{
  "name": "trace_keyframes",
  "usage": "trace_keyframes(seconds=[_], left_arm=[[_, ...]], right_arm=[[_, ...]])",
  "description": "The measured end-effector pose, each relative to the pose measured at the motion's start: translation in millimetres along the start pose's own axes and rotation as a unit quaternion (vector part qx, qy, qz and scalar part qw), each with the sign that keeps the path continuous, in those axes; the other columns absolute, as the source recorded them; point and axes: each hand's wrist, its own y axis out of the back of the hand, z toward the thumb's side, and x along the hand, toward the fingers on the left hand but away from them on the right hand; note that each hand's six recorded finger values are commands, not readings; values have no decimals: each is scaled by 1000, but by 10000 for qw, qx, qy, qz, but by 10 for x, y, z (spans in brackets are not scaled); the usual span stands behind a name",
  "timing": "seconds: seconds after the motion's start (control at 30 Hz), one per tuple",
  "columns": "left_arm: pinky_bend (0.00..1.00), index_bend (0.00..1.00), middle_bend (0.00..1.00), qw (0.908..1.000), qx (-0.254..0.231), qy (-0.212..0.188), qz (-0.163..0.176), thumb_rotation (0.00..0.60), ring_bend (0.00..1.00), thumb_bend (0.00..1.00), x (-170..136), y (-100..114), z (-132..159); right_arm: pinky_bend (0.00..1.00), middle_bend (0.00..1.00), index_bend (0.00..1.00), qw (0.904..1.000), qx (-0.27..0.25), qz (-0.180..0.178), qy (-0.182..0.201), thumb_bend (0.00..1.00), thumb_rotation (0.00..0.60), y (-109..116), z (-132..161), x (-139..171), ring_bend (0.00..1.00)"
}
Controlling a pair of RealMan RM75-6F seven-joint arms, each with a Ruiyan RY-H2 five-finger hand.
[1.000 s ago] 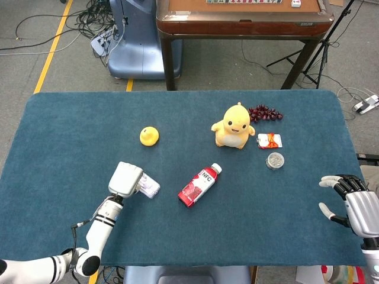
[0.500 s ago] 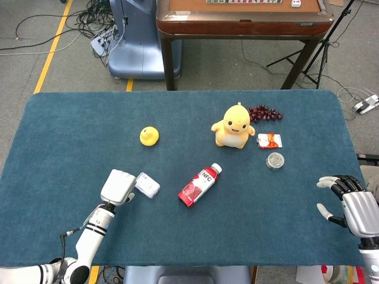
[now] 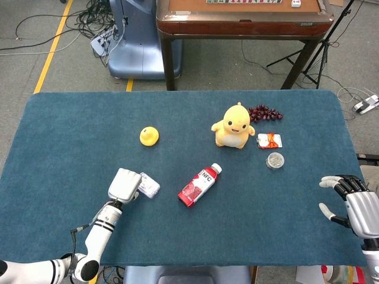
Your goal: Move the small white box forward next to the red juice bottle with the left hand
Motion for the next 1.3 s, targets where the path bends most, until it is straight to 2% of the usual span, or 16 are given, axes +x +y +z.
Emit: trace_keyframes(seconds=[0.4, 0.83, 1.3], left_arm=[[1000, 994, 1000, 9999, 45, 113, 14, 600, 991, 0, 117, 52, -7], [1000, 994, 1000, 9998, -155, -89, -61, 600, 991, 0, 187, 133, 224], [1000, 994, 1000, 9994, -303, -101, -122, 600, 991, 0, 331, 236, 328]], right_arm=[[240, 342, 390, 10000, -4, 28, -24, 228, 600, -13, -8, -6, 223], [240, 342, 390, 10000, -27, 20, -26, 228, 600, 0, -11, 2, 223], [240, 342, 390, 10000, -58, -10, -31, 228, 600, 28, -23, 16, 223]])
